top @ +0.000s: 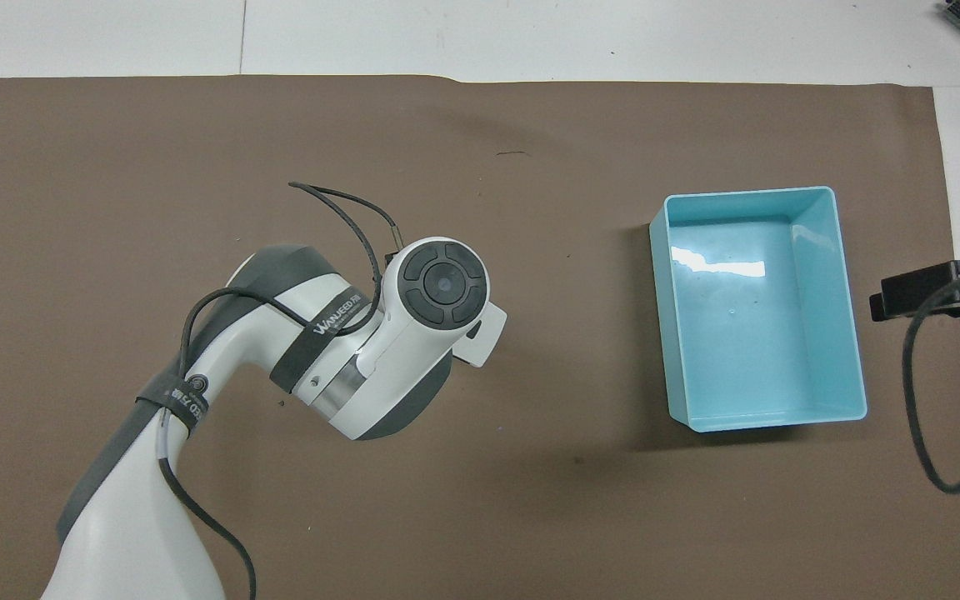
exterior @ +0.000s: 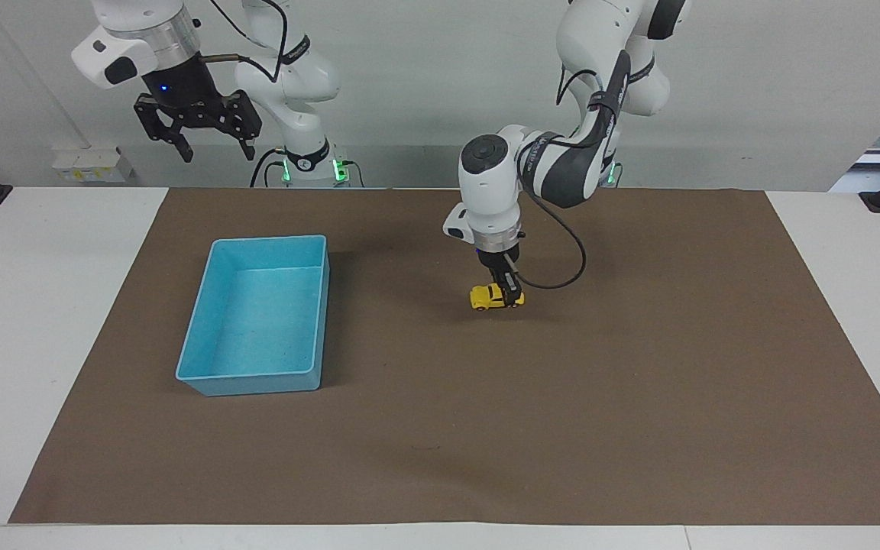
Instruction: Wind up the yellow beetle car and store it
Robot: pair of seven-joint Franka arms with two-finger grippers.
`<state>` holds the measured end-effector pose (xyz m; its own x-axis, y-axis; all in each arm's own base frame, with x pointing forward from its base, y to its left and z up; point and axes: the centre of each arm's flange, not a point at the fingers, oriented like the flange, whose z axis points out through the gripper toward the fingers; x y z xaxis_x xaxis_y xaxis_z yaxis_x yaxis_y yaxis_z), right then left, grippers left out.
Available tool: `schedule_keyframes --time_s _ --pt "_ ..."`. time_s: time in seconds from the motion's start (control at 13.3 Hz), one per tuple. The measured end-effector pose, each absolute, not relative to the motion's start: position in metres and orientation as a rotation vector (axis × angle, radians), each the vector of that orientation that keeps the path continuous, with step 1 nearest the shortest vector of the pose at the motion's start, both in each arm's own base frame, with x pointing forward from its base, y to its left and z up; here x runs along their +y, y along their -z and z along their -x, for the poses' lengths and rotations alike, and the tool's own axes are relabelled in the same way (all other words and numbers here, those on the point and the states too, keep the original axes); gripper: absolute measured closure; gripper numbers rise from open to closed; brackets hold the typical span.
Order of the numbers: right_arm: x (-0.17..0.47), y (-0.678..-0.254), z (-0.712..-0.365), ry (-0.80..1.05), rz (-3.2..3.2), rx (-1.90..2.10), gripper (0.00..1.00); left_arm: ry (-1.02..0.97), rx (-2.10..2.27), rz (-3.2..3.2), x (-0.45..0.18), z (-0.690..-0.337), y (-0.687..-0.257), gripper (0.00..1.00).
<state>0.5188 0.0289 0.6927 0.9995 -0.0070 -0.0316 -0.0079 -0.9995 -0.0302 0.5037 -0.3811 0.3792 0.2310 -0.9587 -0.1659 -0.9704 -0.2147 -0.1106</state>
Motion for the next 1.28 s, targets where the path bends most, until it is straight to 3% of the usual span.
schedule_keyframes --time_s 0.6,1.28 --pt "0.029 -0.693 -0.519 -0.049 3.111 0.012 0.0 -0.108 1.905 2.287 -0.374 -0.469 -0.307 0.51" --pt "0.029 -0.693 -0.519 -0.049 3.111 0.012 0.0 -0.076 1.909 2.244 -0.355 -0.461 -0.305 0.51"
